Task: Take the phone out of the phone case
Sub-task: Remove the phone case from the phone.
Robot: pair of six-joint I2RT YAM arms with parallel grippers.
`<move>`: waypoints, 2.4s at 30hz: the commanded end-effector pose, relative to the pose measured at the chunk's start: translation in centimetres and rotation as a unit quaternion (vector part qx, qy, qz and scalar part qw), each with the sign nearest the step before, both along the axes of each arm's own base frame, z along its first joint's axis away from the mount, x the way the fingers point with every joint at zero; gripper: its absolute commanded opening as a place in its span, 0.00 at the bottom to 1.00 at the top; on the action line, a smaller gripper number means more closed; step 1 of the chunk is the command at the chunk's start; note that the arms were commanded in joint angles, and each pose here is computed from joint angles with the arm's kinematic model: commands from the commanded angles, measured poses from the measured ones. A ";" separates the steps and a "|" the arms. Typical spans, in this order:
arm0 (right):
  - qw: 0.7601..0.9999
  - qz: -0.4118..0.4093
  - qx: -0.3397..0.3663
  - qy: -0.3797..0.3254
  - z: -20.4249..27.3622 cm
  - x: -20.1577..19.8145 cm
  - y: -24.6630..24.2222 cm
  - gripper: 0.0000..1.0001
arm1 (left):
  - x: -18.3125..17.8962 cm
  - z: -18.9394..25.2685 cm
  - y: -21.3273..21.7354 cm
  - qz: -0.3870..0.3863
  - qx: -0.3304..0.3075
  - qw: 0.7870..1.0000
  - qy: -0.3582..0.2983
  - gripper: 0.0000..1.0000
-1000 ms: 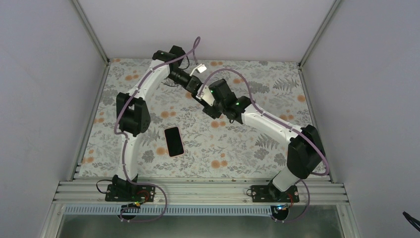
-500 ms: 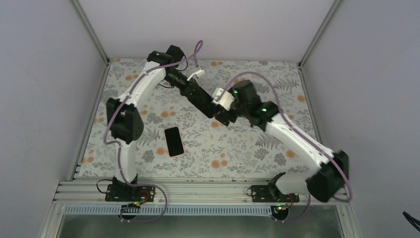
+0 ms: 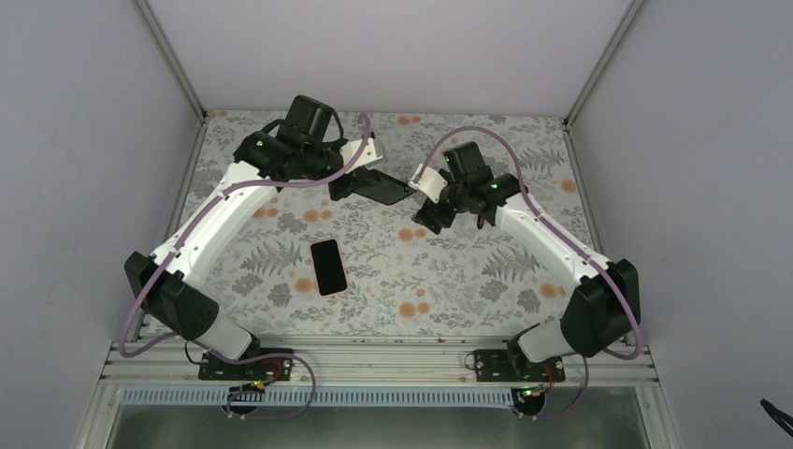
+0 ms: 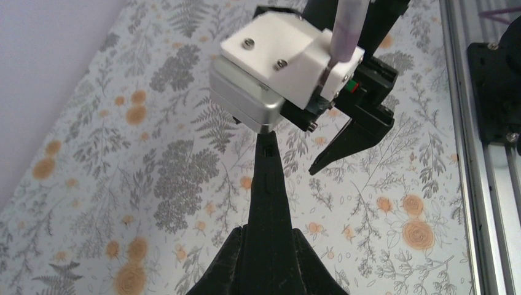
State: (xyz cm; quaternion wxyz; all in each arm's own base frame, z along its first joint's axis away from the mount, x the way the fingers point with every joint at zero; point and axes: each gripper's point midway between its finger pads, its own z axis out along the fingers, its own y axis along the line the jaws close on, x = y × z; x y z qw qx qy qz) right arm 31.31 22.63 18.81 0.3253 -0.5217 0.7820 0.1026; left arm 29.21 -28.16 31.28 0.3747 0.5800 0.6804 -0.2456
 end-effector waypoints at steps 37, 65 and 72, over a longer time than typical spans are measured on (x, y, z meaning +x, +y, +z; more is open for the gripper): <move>0.999 0.017 -0.010 0.045 -1.0 1.7 -1.5 0.82 | 0.1 -1.0 0.0 0.012 0.033 0.997 -0.062 0.02; 0.998 0.020 0.059 0.032 2.1 5.2 1.8 0.75 | -1.3 -1.3 -2.1 -0.036 0.010 0.999 -0.014 0.02; 0.999 -0.008 0.052 0.013 1.9 8.3 2.2 0.74 | -2.8 -1.9 -2.4 -0.062 0.009 0.998 0.005 0.02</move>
